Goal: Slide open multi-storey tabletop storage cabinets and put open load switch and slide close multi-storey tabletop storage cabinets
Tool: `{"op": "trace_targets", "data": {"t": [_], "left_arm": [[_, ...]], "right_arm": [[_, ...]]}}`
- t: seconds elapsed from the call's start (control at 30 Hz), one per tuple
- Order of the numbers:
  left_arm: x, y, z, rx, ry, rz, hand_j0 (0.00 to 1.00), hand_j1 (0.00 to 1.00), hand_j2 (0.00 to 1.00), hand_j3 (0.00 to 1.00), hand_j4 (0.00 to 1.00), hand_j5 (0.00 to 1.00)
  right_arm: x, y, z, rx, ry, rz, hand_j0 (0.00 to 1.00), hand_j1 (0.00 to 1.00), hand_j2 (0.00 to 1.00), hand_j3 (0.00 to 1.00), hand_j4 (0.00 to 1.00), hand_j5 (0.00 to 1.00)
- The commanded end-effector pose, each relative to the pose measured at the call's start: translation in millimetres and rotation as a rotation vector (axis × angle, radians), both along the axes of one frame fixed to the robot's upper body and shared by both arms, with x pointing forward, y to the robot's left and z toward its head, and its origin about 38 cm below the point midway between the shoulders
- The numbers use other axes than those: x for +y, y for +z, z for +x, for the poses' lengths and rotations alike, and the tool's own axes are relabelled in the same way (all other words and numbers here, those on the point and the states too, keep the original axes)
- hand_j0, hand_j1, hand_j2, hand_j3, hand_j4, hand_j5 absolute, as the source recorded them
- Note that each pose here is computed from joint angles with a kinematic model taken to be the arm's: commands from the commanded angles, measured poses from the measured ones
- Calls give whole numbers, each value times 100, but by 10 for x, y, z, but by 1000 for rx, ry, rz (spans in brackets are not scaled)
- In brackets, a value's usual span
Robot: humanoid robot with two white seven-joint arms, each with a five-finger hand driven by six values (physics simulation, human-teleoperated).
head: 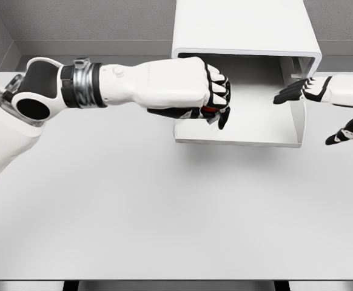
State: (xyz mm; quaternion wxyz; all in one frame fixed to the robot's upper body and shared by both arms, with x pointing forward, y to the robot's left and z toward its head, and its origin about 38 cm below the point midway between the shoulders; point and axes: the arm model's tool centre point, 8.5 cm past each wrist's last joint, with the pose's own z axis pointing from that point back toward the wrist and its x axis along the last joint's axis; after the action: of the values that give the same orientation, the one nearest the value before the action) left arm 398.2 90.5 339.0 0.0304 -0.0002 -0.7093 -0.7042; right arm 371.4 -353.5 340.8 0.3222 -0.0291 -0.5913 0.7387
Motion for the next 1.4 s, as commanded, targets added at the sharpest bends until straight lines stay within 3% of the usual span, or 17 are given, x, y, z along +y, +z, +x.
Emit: {"op": "trace_targets", "data": {"t": [0.0,0.33,0.5,0.53,0.6,0.67,0.73,1.07,1.13,1.33,1.37], "left_arm": [[-222,-118,142,22,21,6,40,40,40,40,40,40],[-332,-428,495,97,113,64,41,41,41,41,41,41],[-309,-464,534,110,125,67,42,42,42,42,42,42],[-308,-455,533,108,125,64,46,46,46,46,46,46],[-310,-450,530,108,124,61,76,76,76,76,76,76],[-313,-449,522,107,122,59,87,87,87,87,87,87],[-318,-436,517,103,120,58,88,88,88,88,88,88],[-304,-431,509,107,117,54,89,89,89,89,89,89],[-292,-351,420,81,94,49,90,90,90,90,90,90],[-37,-284,428,97,108,36,90,90,90,90,90,90],[-26,-221,369,84,90,28,90,90,90,90,90,90]], "right_arm": [[-65,35,0,-5,-21,-6,100,100,100,100,100,100],[-344,64,20,-3,-105,-31,100,100,100,100,100,100],[-350,49,13,0,-106,-38,100,100,100,100,100,100],[-355,34,14,-6,-106,-60,100,100,100,100,100,100],[-366,33,14,-7,-109,-66,100,100,100,100,100,100],[-386,36,23,-27,-114,-104,100,100,100,100,100,100],[-416,49,35,-46,-122,-135,100,100,100,100,100,100],[-402,12,35,-38,-117,-138,100,100,100,100,100,100],[-397,-12,35,-32,-115,-138,100,100,100,100,100,100],[-375,-11,26,-33,-108,-138,100,100,100,100,100,100],[-371,-27,22,-28,-106,-137,100,100,100,100,100,100]]}}
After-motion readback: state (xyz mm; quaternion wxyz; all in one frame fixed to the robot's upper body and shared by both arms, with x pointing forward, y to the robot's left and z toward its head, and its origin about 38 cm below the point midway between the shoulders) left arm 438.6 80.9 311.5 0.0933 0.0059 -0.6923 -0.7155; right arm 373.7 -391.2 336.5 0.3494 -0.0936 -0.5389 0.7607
